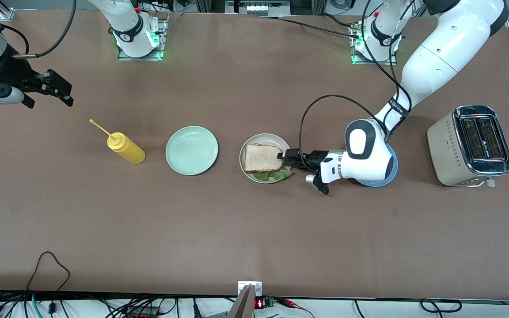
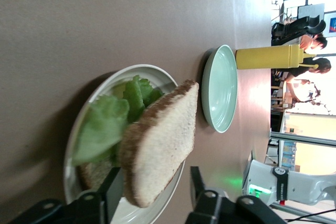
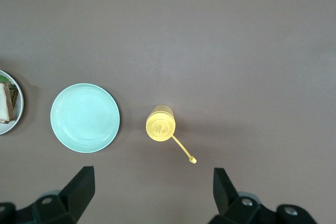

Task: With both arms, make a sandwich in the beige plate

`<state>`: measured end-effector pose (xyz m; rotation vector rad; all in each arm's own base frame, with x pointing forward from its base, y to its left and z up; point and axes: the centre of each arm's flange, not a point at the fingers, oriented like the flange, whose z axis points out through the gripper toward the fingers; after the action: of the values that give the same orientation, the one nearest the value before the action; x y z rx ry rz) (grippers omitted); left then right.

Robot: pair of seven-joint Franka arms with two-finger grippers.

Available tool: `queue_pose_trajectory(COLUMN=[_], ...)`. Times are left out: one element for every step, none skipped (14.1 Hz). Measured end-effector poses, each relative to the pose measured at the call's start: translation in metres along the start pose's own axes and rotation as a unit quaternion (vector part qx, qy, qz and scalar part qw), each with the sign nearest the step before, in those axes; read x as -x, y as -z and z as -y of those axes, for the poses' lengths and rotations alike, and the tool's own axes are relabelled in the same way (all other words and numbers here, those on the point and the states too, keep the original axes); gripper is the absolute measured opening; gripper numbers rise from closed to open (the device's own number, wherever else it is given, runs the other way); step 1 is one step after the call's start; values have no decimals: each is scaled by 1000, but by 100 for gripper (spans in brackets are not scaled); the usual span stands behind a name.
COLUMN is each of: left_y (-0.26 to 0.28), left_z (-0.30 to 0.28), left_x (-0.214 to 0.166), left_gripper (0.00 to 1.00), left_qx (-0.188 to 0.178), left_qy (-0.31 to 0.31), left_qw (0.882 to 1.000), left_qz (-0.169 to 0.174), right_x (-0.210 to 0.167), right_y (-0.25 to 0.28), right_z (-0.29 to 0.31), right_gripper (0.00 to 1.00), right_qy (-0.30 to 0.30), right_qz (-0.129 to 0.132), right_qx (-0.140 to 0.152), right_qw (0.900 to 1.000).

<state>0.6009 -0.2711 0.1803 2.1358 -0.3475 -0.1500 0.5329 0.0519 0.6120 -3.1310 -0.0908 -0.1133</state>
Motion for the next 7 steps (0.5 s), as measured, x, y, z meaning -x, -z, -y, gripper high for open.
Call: queue_pose_trajectory(left_y=[9, 24, 40, 59, 80, 100, 119], left_z=[0, -3, -9, -16, -25, -34, -43], left_x=[-2, -4, -6, -7, -7, -5, -4], left_gripper=[78, 86, 97, 100, 100, 100, 100], left_qx=[-17, -32, -43, -56, -74, -97, -124], left_qy=[-20, -39, -56, -71, -84, -93, -99], left_qw=[1000, 998, 997, 995, 992, 988, 983], left_qz=[10, 21, 34, 47, 62, 79, 96], right_x=[0, 0, 0, 0, 0, 0, 0], right_y=[0, 0, 0, 0, 0, 0, 0], right_z=[0, 0, 1, 1, 1, 1, 1], right_gripper=[100, 100, 100, 100, 100, 100, 100], right_qy=[0, 0, 0, 1, 1, 1, 1], right_qz=[0, 0, 0, 0, 0, 0, 0], right_qx=[0, 0, 0, 0, 0, 0, 0], right_qw=[1000, 1000, 1000, 1000, 1000, 1000, 1000])
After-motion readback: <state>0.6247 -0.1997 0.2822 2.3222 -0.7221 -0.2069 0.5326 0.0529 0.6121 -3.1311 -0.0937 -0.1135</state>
